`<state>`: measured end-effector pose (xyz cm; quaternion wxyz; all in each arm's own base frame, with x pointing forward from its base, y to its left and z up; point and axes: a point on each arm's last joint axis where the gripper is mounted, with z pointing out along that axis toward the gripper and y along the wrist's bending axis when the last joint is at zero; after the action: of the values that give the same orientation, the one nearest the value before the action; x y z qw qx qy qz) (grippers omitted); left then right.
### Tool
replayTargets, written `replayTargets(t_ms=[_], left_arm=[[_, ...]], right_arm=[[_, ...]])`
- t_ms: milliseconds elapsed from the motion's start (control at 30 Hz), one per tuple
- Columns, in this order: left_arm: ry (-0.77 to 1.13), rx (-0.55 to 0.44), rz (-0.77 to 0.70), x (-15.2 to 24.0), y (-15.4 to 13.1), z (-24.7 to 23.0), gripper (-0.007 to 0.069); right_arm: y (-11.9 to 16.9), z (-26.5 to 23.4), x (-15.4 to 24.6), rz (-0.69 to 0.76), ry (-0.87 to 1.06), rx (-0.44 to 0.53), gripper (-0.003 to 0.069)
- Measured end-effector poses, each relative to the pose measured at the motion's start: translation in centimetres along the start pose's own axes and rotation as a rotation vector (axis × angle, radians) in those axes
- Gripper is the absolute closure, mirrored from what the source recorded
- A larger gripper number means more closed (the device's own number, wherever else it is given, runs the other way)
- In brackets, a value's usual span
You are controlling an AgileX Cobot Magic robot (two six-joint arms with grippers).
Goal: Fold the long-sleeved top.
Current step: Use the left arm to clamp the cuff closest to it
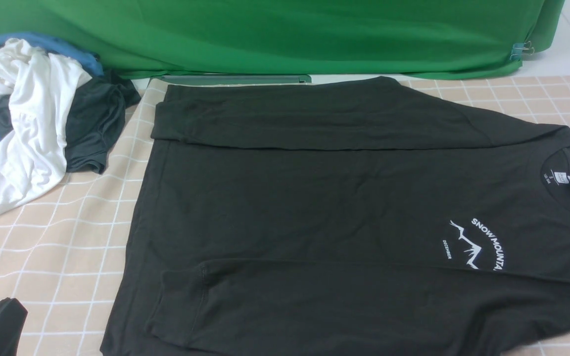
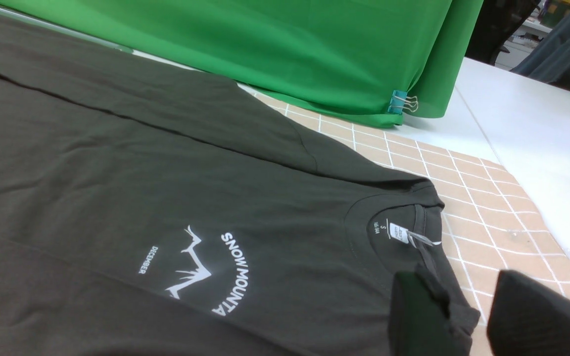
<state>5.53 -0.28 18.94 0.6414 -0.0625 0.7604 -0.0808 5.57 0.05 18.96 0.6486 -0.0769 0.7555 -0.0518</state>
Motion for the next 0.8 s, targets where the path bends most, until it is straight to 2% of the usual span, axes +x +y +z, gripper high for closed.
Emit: replayTargets(t_ms=[300, 400, 467, 600, 633, 667, 733, 800], left_arm=[[0.0, -0.002, 0.008, 0.0, 0.0, 0.0, 0.0608], [0.001, 0.005, -0.021, 0.0, 0.0, 0.0, 0.0608], [0.001, 0.025, -0.109, 0.0, -0.2, 0.0, 0.0608], [0.023, 0.115, -0.581, -0.1, -1.0, -0.1, 0.0608], [0.026, 0.124, -0.627, -0.1, -1.1, -0.1, 0.0608], [0.036, 0.157, -0.779, -0.2, -1.4, -0.1, 0.0608], [0.042, 0.181, -0.883, -0.3, -1.6, -0.1, 0.0608], [0.041, 0.19, -0.925, -0.4, -1.6, -0.2, 0.0608]], right_arm=[[0.0, 0.0, 0.0, 0.004, -0.004, 0.0, 0.0418], [0.0, 0.0, -0.1, 0.052, -0.013, -0.001, 0.0418], [0.1, 0.0, -0.3, 0.171, -0.037, -0.01, 0.0418], [0.2, -0.1, -1.2, 0.774, -0.114, -0.071, 0.0418], [0.2, -0.1, -1.2, 0.803, -0.118, -0.074, 0.0418], [0.1, -0.1, -1.5, 0.989, -0.143, -0.093, 0.0418], [0.0, -0.2, -1.7, 1.106, -0.164, -0.107, 0.0418], [0.0, -0.2, -1.7, 1.144, -0.167, -0.111, 0.0418]])
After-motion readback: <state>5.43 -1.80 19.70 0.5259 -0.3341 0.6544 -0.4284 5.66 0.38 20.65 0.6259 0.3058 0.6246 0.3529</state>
